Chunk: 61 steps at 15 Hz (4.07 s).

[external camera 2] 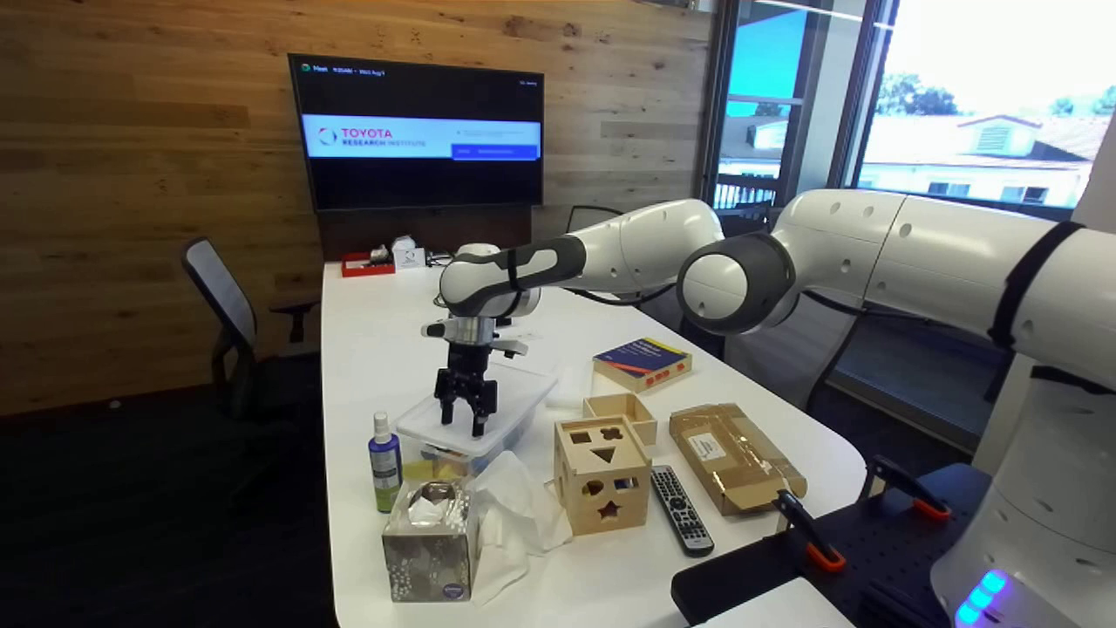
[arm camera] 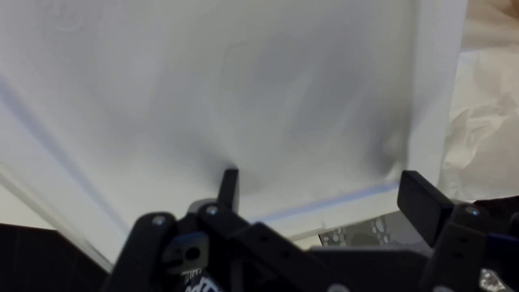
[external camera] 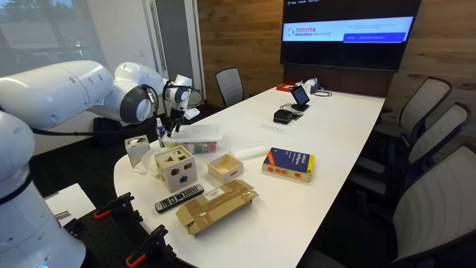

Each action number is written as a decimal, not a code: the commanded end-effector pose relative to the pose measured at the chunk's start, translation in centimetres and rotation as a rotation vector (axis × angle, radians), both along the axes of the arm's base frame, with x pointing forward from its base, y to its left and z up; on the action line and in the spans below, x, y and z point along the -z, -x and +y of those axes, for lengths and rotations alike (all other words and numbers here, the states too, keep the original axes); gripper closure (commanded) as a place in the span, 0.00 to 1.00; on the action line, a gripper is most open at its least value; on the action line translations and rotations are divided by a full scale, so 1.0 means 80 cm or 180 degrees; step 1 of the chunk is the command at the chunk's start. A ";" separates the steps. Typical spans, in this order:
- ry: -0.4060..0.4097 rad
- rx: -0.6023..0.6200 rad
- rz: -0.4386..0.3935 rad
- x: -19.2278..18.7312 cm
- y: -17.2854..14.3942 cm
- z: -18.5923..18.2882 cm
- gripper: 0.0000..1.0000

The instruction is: Remove the blue block from the wooden box, put it in the lunchbox and close the lunchbox with the white lid

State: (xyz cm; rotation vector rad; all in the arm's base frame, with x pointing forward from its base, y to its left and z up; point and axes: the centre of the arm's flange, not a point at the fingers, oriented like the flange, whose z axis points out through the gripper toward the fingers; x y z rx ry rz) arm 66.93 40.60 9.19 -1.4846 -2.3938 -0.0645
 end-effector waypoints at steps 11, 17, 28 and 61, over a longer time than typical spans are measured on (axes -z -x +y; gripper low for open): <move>0.0430 0.0794 -0.0715 -0.050 -0.077 -0.037 0.00; 0.0982 0.1609 -0.1106 -0.048 -0.129 -0.169 0.00; 0.1503 0.2926 -0.1004 -0.031 -0.145 -0.302 0.00; 0.1047 0.2239 -0.0593 0.043 -0.122 -0.221 0.00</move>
